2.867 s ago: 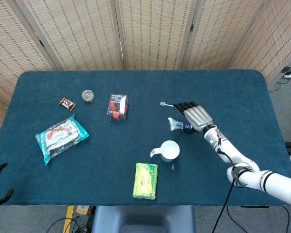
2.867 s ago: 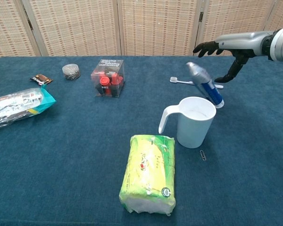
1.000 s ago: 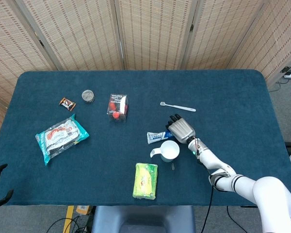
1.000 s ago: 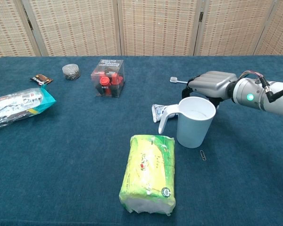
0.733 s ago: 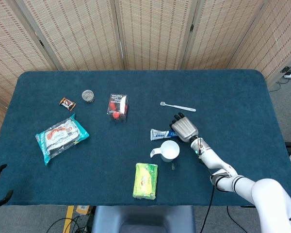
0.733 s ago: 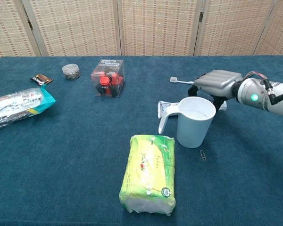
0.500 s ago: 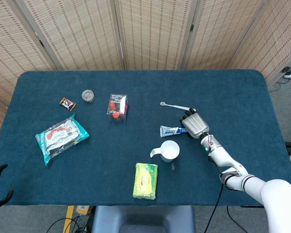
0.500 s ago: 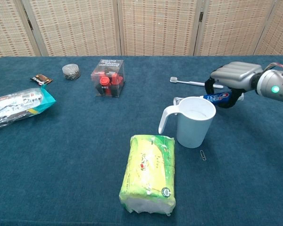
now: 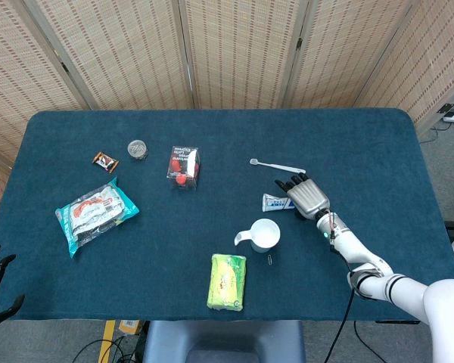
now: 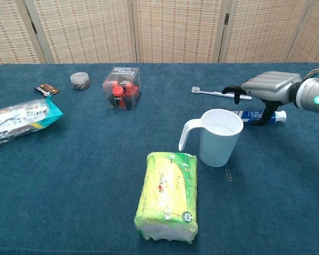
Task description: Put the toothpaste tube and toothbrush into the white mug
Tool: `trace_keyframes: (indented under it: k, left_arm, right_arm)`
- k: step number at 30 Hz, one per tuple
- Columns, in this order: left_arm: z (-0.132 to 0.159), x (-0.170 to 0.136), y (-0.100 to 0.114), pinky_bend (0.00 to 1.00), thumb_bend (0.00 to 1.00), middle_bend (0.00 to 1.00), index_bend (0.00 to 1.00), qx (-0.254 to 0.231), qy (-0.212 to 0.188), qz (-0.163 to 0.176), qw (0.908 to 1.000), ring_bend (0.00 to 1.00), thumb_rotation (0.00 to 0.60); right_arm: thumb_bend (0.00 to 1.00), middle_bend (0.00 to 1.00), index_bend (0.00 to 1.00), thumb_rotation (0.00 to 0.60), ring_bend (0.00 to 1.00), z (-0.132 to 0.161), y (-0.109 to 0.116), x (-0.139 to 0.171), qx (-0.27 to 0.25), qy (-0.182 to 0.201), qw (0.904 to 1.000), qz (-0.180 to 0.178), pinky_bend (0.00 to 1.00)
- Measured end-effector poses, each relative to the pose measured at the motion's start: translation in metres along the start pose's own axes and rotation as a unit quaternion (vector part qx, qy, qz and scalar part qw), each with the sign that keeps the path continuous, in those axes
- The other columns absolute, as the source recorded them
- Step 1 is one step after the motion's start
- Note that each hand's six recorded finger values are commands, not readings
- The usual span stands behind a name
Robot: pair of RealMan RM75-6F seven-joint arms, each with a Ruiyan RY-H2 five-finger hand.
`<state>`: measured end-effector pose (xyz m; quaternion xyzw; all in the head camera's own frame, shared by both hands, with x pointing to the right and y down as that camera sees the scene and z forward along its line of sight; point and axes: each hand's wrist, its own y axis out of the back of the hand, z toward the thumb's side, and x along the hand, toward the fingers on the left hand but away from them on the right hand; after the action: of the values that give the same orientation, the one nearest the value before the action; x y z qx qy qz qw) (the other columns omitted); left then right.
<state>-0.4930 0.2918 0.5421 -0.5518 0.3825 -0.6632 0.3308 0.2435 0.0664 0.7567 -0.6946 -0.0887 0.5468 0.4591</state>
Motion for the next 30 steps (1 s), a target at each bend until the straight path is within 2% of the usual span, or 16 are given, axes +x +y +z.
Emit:
trace_keyframes:
  k: [4, 8, 17, 25, 30]
  left_arm:
    - [-0.003, -0.002, -0.001, 0.13, 0.31, 0.04, 0.19, -0.001, 0.004, -0.001, 1.0, 0.04, 0.6]
    - [-0.005, -0.002, -0.002, 0.13, 0.31, 0.04, 0.19, -0.002, 0.006, -0.002, 1.0, 0.04, 0.6]
    - [-0.007, -0.002, -0.004, 0.13, 0.31, 0.04, 0.19, -0.003, 0.007, -0.005, 1.0, 0.04, 0.6]
    - [-0.007, 0.0, -0.006, 0.13, 0.31, 0.04, 0.19, -0.004, 0.005, -0.006, 1.0, 0.04, 0.6]
    - [-0.007, 0.0, -0.007, 0.13, 0.31, 0.04, 0.19, -0.004, 0.005, -0.008, 1.0, 0.04, 0.6]
  right_arm:
    - [0.19, 0.25, 0.17, 0.6, 0.14, 0.009, -0.002, -0.004, 0.004, 0.002, 1.0, -0.002, 0.16]
    - [0.19, 0.26, 0.26, 0.6, 0.14, 0.011, -0.004, -0.007, 0.012, -0.002, 0.9999, -0.004, 0.16]
    - [0.19, 0.29, 0.3, 0.6, 0.14, 0.004, -0.009, -0.01, 0.019, -0.021, 0.9996, -0.006, 0.16]
    - [0.2, 0.4, 0.38, 0.6, 0.16, 0.002, -0.013, -0.01, 0.024, -0.029, 0.9993, -0.01, 0.16]
    - [0.21, 0.43, 0.42, 0.6, 0.18, 0.004, -0.017, -0.012, 0.028, -0.031, 0.9991, -0.011, 0.16]
